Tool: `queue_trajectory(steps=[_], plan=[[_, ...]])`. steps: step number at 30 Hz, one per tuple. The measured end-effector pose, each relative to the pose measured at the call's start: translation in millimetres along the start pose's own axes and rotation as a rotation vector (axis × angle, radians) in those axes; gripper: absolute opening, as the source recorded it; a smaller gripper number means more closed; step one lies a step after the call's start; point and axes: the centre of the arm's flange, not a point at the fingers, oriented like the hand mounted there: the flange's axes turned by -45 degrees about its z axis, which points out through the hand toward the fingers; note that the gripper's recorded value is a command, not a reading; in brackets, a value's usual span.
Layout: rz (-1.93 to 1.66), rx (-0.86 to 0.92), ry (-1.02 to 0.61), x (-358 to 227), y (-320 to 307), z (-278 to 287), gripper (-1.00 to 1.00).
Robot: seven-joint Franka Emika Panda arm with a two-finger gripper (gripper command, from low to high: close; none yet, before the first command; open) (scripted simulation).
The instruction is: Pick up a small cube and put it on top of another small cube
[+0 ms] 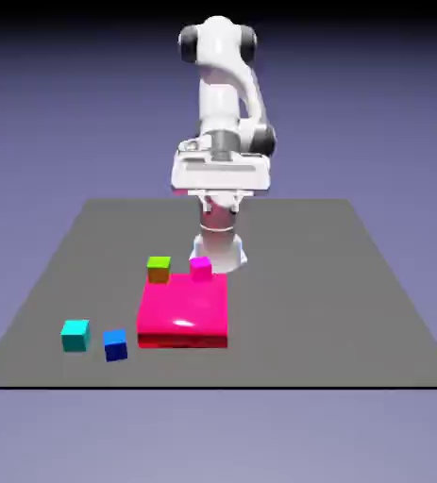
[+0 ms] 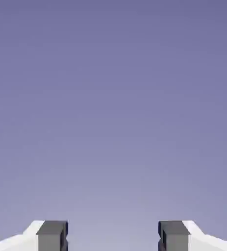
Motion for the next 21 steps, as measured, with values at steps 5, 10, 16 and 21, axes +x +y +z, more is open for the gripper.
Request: queue_trajectory(steps=[5,10,16,21], plan=[[0.015,0.017,0.037,11,31,-7,0.00],[0.032,0.030,0.065,17,64,-9,0.00],[0.053,0.040,0.085,16,106,-6,0.00],[0.069,0.044,0.089,8,141,2,0.00]])
